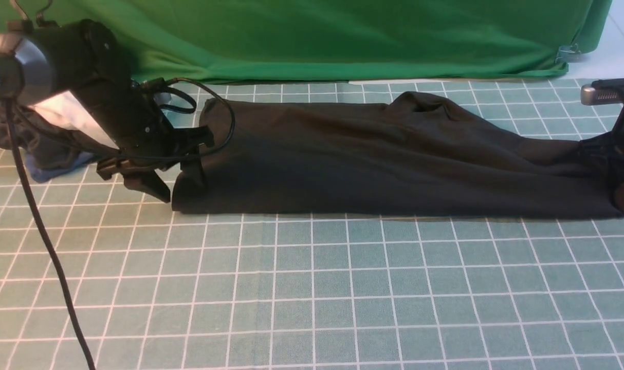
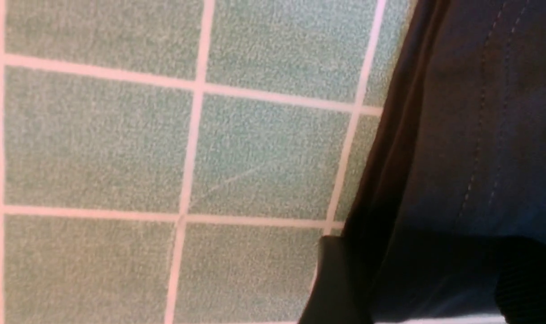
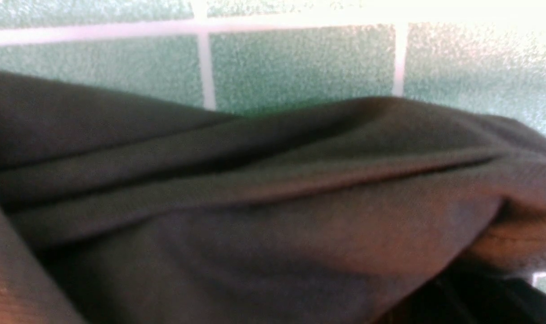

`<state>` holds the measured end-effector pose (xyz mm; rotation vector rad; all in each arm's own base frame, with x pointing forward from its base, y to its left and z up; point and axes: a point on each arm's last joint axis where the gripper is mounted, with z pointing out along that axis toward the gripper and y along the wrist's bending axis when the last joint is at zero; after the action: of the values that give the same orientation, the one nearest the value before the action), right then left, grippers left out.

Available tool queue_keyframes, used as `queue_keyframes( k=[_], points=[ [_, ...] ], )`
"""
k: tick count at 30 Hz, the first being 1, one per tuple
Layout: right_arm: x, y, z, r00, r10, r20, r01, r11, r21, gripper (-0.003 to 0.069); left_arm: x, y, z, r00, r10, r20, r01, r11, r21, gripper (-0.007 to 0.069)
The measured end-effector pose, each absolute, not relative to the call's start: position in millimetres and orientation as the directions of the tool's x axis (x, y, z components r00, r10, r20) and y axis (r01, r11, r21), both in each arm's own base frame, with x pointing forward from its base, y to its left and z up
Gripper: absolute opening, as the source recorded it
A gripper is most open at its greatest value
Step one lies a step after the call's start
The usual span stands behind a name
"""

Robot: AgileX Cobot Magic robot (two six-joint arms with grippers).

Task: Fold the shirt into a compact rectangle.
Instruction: 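Pull the folded dark garment lengthwise by its ends to straighten it flat on the table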

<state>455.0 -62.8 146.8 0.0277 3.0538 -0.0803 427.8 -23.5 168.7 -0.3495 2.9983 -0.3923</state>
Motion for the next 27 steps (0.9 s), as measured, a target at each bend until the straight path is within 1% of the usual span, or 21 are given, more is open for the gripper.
queue_keyframes(
  k=[2, 8, 9, 11, 14, 16, 18, 21, 22, 25, 26, 27],
  points=[
    [455.0, -62.8, 146.8, -0.996, 0.016, -0.087, 0.020, 0.998, -0.052, 0.0053, 428.9, -25.2, 158.8, -0.971, -0.235, -0.045, -0.216, 0.941, -0.260, 0.0438],
    [454.9, -63.0, 146.8, -0.996, 0.015, -0.086, 0.020, 0.998, -0.053, 0.0053, 430.2, -27.4, 154.2, -0.969, -0.246, -0.029, -0.228, 0.933, -0.279, 0.0428],
    [454.9, -63.1, 146.8, -0.996, 0.015, -0.086, 0.019, 0.998, -0.054, 0.0053, 430.7, -27.4, 153.8, -0.969, -0.245, -0.028, -0.228, 0.933, -0.279, 0.0402],
    [454.5, -63.1, 146.8, -0.997, 0.014, -0.081, 0.019, 0.998, -0.055, 0.0053, 430.9, -28.6, 152.8, -0.970, -0.243, -0.024, -0.226, 0.933, -0.279, 0.0317],
    [453.1, -63.1, 147.2, -0.998, 0.014, -0.068, 0.018, 0.998, -0.056, 0.0052, 430.7, -31.9, 151.4, -0.975, -0.222, -0.019, -0.208, 0.935, -0.288, 0.0129],
    [451.2, -63.3, 147.7, -0.999, 0.013, -0.050, 0.016, 0.998, -0.058, 0.0052, 429.8, -35.1, 151.2, -0.979, -0.204, -0.011, -0.192, 0.935, -0.298, 0.0055],
    [445.8, -64.4, 149.8, -1.000, 0.007, -0.012, 0.007, 0.998, -0.057, 0.0052, 426.8, -38.1, 153.1, -0.983, -0.183, 0.008, -0.177, 0.937, -0.301, 0.0024],
    [427.3, -74.5, 152.4, -0.998, 0.031, 0.047, 0.029, 0.999, -0.042, 0.0052, 414.1, -39.4, 162.7, -0.987, -0.147, 0.063, -0.159, 0.945, -0.286, 0.0015],
    [419.4, -78.7, 154.7, -0.997, 0.044, 0.061, 0.042, 0.998, -0.038, 0.0052, 410.0, -38.3, 167.0, -0.988, -0.139, 0.065, -0.151, 0.949, -0.275, 0.0015],
    [402.2, -88.2, 158.5, -0.994, 0.077, 0.082, 0.074, 0.997, -0.031, 0.0052, 401.1, -37.1, 175.6, -0.990, -0.132, 0.059, -0.143, 0.954, -0.264, 0.0015],
    [389.5, -97.9, 166.4, -0.991, 0.111, 0.072, 0.109, 0.994, -0.032, 0.0052, 391.4, -37.4, 179.2, -0.989, -0.130, 0.069, -0.144, 0.955, -0.261, 0.0015],
    [387.6, -99.0, 167.1, -0.991, 0.115, 0.073, 0.113, 0.993, -0.032, 0.0052, 389.7, -37.4, 181.6, -0.989, -0.130, 0.065, -0.143, 0.955, -0.262, 0.0015]
  ],
)
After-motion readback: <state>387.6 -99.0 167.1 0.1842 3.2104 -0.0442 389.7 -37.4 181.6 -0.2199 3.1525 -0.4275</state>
